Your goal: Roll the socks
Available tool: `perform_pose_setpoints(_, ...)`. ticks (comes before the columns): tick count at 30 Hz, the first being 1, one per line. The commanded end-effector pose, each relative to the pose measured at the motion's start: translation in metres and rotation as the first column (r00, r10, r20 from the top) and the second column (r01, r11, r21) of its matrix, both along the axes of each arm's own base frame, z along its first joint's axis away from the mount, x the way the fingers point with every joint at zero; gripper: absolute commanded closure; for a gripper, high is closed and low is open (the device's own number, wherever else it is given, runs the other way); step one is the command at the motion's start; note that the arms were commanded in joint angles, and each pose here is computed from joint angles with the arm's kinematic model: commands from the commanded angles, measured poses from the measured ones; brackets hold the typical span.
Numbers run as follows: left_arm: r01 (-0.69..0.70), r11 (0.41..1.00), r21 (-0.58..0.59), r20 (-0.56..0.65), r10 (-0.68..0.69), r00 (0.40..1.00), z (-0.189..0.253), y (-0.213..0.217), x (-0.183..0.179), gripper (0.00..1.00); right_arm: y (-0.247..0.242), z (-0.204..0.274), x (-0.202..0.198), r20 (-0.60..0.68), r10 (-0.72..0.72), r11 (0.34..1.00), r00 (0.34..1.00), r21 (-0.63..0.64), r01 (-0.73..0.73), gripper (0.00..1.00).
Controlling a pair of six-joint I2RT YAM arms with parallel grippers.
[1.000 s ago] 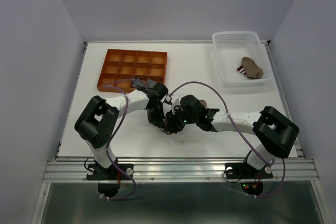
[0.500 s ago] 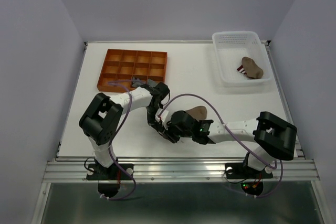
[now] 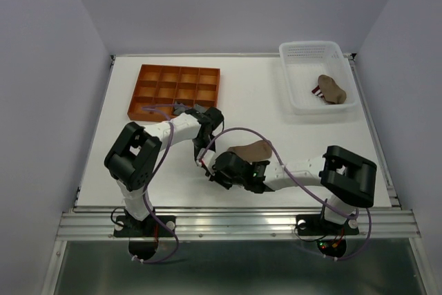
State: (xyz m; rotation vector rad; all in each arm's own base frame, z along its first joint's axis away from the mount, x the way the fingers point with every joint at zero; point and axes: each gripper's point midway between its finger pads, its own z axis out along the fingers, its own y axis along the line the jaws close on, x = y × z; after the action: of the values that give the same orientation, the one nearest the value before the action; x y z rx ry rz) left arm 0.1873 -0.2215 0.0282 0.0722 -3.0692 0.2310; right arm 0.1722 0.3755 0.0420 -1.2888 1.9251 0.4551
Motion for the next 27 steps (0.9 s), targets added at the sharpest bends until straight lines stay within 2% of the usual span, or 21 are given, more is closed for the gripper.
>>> perform_pose_setpoints(1,0.017,1.0,0.006,0.009,-0.017,1.0,0.01,-0.001,0.001,1.0,0.012,0.012,0.008,0.051,-0.018,1.0,0.999,0.012,0.018,0.79)
perform_pose_setpoints(5,0.018,1.0,-0.005,0.0,-0.018,1.0,0.009,-0.004,-0.001,1.0,0.013,0.01,0.009,0.03,-0.054,0.998,0.998,0.021,0.053,0.99)
perform_pose_setpoints(8,0.006,1.0,0.015,0.028,-0.006,1.0,0.009,-0.001,0.004,1.0,0.014,0.002,0.003,-0.036,-0.087,0.996,0.996,0.031,0.088,0.99)
perform_pose_setpoints(12,-0.025,1.0,-0.002,0.089,0.025,0.996,0.017,-0.003,0.013,0.68,0.009,-0.002,0.004,-0.09,-0.139,0.989,0.986,0.047,0.143,0.99)
perform_pose_setpoints(14,-0.052,0.999,-0.009,0.126,0.053,0.991,0.019,-0.003,0.019,0.64,0.004,-0.004,0.008,-0.116,-0.17,0.983,0.979,0.055,0.177,0.99)
perform_pose_setpoints(18,-0.103,0.993,-0.062,0.267,0.116,0.957,0.035,-0.004,0.047,0.48,-0.008,-0.006,0.025,-0.233,-0.216,0.962,0.948,0.113,0.247,0.99)
perform_pose_setpoints(20,-0.139,0.987,-0.085,0.319,0.159,0.934,0.044,-0.004,0.061,0.46,-0.009,-0.005,0.03,-0.292,-0.201,0.953,0.935,0.162,0.256,0.99)
perform_pose_setpoints(21,-0.155,0.981,-0.115,0.351,0.187,0.918,0.054,-0.004,0.069,0.42,-0.008,-0.005,0.025,-0.352,-0.165,0.954,0.921,0.181,0.24,0.99)
perform_pose_setpoints(24,-0.229,0.964,-0.134,0.446,0.265,0.855,0.07,0.008,0.091,0.4,-0.01,-0.001,0.033,-0.401,-0.145,0.944,0.904,0.219,0.248,0.99)
perform_pose_setpoints(27,-0.279,0.944,-0.176,0.478,0.33,0.814,0.077,0.019,0.102,0.39,-0.008,0.007,0.035,-0.448,-0.106,0.931,0.888,0.269,0.247,0.99)
